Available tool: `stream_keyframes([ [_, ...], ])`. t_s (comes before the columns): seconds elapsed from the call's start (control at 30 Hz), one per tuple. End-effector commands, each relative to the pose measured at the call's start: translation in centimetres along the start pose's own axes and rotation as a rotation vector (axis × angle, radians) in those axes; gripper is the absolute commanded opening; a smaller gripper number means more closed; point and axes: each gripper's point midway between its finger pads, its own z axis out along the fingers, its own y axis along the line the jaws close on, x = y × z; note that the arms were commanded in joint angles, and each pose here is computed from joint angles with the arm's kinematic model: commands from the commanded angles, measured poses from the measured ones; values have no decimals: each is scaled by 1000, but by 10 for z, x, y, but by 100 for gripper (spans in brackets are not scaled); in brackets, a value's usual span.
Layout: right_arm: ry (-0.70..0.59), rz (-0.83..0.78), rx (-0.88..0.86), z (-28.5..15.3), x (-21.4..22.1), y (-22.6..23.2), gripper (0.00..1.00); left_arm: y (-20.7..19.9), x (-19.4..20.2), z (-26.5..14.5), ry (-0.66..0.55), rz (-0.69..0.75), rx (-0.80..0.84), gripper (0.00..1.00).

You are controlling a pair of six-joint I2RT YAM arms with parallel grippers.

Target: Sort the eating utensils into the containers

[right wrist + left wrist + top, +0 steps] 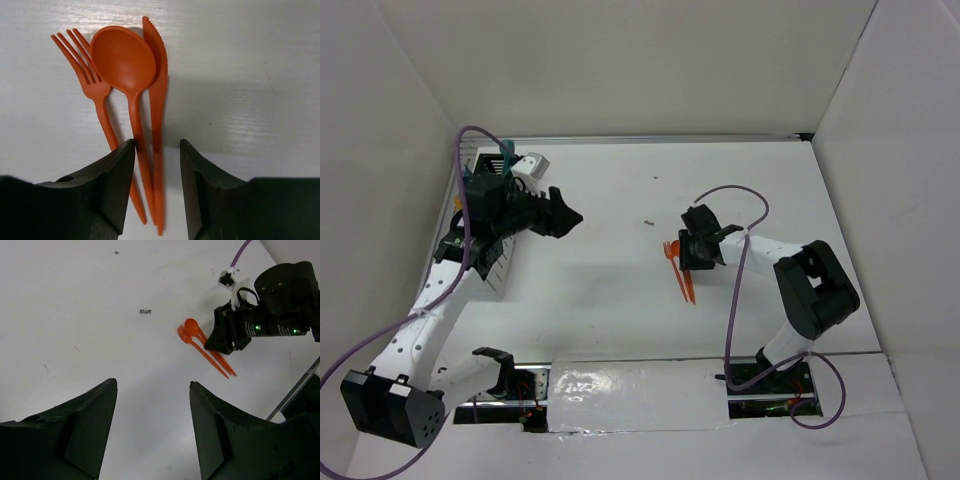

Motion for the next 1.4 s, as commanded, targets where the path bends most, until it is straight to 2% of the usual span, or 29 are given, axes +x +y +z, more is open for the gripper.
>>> stream_keyframes([
  [0.0, -30, -34, 10, 9, -5, 4, 47, -5, 9, -2, 16, -25, -1, 72],
  [0.1, -7, -42, 30, 19, 2, 1, 45, -9, 15, -3, 32, -33, 1, 71],
  [0.17, 23, -58, 40, 26, 11, 0, 38, -9, 18, -2, 44, -32, -1, 72],
  [0.2, 23, -51, 40, 26, 11, 1, 38, -9, 18, -2, 47, -31, -1, 72],
  [0.33, 33, -56, 62, 29, 17, -3, 18, -12, 20, 0, 61, -18, -1, 71],
  [0.4, 42, -58, 78, 27, 19, -6, 15, -16, 20, 1, 66, -14, 12, 72],
  [0.63, -10, -42, 62, 6, -1, 0, 11, -38, 43, 20, 162, -77, 98, 71],
  [1.07, -180, 54, -176, -60, -65, 48, 5, -85, 91, 70, 317, -202, 248, 69],
  [1.23, -233, 54, -360, -88, -77, 75, 4, -95, 106, 87, 365, -301, 260, 68],
  [1.37, -282, -26, -520, -113, -73, 96, 4, -94, 89, 101, 330, -309, 241, 68],
])
